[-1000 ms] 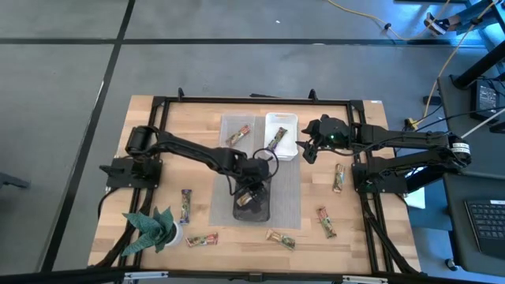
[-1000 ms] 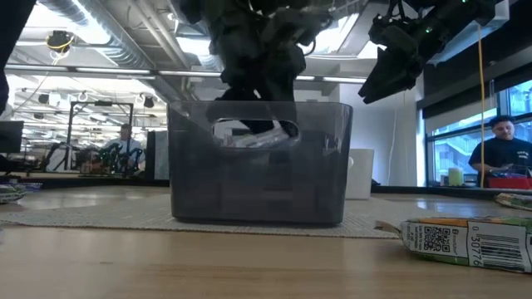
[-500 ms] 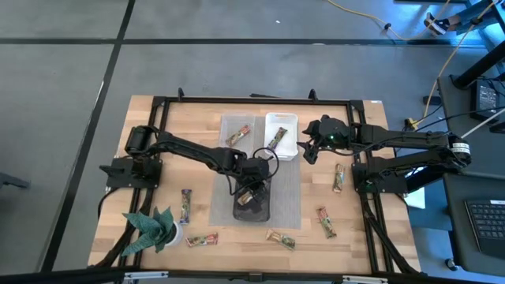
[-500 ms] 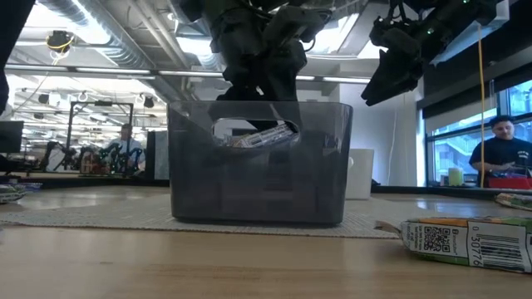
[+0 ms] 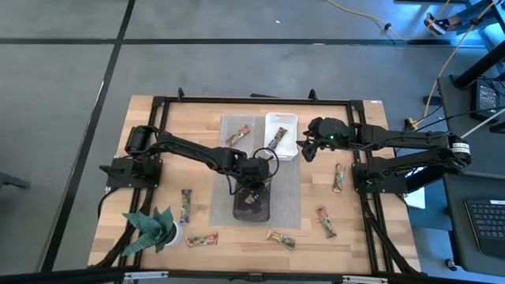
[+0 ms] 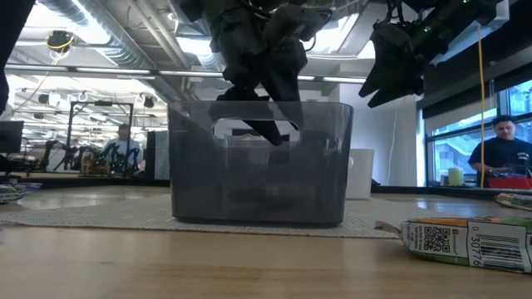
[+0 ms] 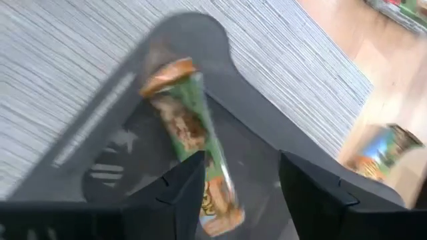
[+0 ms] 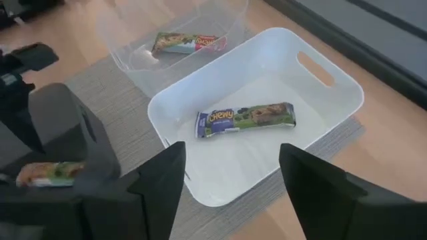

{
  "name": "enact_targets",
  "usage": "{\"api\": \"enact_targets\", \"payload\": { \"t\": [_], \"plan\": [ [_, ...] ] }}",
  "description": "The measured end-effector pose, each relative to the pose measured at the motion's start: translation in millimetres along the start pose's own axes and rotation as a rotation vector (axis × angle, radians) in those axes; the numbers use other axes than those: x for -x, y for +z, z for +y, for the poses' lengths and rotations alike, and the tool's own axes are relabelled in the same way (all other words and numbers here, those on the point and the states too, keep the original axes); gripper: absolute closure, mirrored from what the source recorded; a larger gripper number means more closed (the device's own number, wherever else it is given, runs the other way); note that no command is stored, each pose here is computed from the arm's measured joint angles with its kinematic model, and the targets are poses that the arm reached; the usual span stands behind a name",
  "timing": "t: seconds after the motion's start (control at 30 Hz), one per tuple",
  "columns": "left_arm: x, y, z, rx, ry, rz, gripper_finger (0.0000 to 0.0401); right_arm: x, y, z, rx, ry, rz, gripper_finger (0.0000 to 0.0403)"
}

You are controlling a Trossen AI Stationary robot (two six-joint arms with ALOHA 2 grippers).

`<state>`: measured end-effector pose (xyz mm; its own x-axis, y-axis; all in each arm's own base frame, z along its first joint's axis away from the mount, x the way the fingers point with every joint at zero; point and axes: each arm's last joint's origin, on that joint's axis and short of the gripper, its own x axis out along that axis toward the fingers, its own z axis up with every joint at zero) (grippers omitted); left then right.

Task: Pick and place Granola Bars by type
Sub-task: Put the top yellow granola bar into the black bin

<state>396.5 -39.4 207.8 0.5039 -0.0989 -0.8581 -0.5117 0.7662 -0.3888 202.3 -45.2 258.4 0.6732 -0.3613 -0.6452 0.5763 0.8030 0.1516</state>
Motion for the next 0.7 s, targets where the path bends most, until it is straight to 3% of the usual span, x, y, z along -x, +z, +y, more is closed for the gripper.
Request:
{"api": "enact_targets", "payload": {
  "t": [0.17, 0.37, 0.53, 0.7],
  "plan": [
    [23, 6, -1, -0.005, -0.056, -0.027, 0.0212, 1, -2, -1, -0.016, -0.014, 0.022, 0.0157],
    [71, 12, -6, -0.217, -0.109, -0.151, 0.0213, 29, 9, -6, -0.098, -0.19, 0.147, 0.0157],
    [105, 17, 0, -0.35, -0.055, -0.27, 0.0213, 47, 5, -9, -0.271, -0.348, 0.207, 0.0157],
    [124, 8, 7, -0.403, 0.033, -0.25, 0.0213, 44, -20, -11, -0.395, -0.435, 0.299, 0.0157]
  ]
}}
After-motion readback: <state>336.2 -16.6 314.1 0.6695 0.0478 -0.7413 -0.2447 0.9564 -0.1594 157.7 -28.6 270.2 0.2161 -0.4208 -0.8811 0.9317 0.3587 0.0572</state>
